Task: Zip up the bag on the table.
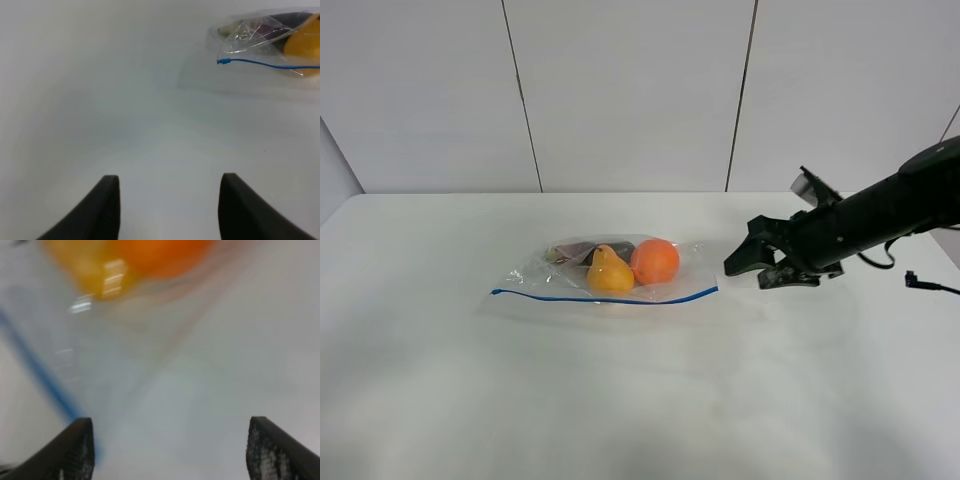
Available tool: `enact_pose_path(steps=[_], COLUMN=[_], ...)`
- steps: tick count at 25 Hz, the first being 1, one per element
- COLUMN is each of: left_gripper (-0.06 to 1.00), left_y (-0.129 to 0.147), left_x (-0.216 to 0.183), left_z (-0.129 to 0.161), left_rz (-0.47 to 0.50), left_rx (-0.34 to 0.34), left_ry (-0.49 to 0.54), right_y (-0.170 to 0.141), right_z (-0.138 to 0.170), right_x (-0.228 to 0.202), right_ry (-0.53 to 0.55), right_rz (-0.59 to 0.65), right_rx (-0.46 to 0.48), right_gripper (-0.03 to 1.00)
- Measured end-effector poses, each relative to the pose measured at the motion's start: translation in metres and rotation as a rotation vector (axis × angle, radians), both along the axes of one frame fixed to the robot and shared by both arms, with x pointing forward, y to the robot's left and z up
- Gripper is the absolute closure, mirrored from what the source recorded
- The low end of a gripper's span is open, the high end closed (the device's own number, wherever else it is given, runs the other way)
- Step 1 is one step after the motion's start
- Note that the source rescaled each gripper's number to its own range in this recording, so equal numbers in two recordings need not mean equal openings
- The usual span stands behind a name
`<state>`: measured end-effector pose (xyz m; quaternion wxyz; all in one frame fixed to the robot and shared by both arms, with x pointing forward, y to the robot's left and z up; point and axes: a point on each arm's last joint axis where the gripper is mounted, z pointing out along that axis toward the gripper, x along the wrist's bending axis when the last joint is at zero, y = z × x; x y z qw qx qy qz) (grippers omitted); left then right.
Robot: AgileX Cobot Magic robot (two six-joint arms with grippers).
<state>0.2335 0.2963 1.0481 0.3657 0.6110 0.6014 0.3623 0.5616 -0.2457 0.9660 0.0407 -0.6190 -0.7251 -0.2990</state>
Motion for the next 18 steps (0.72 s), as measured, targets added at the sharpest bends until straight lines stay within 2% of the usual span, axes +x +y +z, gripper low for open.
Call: enact_pose_path(steps=[5, 11, 14, 18], left_gripper=[0.19, 0.19, 0.19, 0.19], left_y=[0.000, 0.000, 0.000, 0.000], left_x=[0.000, 0.000, 0.000, 0.000], left_z=[0.000, 0.000, 0.000, 0.000], left_rz=[0.000, 0.000, 0.000, 0.000], left_rx=[0.000, 0.000, 0.000, 0.000], left_ry=[0.000, -0.001, -0.001, -0.001], right_y=[-0.027, -0.051, -0.055, -0.056], right_z=[0.025, 0.037, 0.037, 0.036], right_x=[-0.005, -0.012, -0.015, -0.016], right_ry=[-0.112, -0.112, -0.086, -0.074], right_rz=[-0.109, -0.232, -0.260, -0.272], right_rx=[-0.296, -0.528, -0.569, -0.568], right_gripper=[-0.03, -0.03, -0.03, -0.03])
